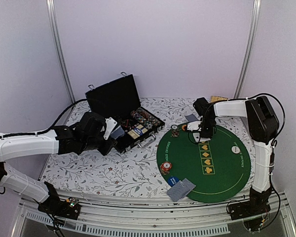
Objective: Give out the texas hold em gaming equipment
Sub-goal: Flop the poker card in the community card area.
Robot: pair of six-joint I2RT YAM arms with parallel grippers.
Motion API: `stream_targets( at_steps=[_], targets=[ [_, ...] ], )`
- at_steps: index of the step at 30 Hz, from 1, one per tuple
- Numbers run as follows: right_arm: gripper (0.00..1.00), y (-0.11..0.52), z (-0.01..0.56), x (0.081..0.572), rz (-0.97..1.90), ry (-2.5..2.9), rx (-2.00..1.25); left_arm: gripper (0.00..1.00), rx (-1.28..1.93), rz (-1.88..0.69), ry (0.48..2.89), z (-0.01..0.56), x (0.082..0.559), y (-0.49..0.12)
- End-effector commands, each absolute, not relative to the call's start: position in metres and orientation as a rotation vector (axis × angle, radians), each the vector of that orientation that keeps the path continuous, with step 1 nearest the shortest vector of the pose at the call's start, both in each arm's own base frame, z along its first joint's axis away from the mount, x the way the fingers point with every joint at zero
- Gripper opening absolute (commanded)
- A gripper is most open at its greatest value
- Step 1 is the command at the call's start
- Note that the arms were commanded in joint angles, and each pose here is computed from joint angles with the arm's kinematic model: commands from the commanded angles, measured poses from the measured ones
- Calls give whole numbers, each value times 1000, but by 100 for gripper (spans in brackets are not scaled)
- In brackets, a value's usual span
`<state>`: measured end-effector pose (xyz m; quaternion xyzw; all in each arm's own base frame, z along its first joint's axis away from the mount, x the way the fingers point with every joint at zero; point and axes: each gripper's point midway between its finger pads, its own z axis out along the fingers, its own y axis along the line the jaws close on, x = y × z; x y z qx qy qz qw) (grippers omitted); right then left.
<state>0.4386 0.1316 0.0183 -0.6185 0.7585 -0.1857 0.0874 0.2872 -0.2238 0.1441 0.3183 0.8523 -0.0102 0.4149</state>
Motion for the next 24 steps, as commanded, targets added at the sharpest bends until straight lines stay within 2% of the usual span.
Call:
stream_targets(
  at_steps=[1, 24],
  targets=[
    [2, 126, -11, 409, -419, 2387, -1925, 45, 794, -28, 2126, 147, 288, -224],
    [2, 114, -5, 387, -360, 2463, -1862, 45, 800, -20, 2127, 146, 289, -224]
  ],
)
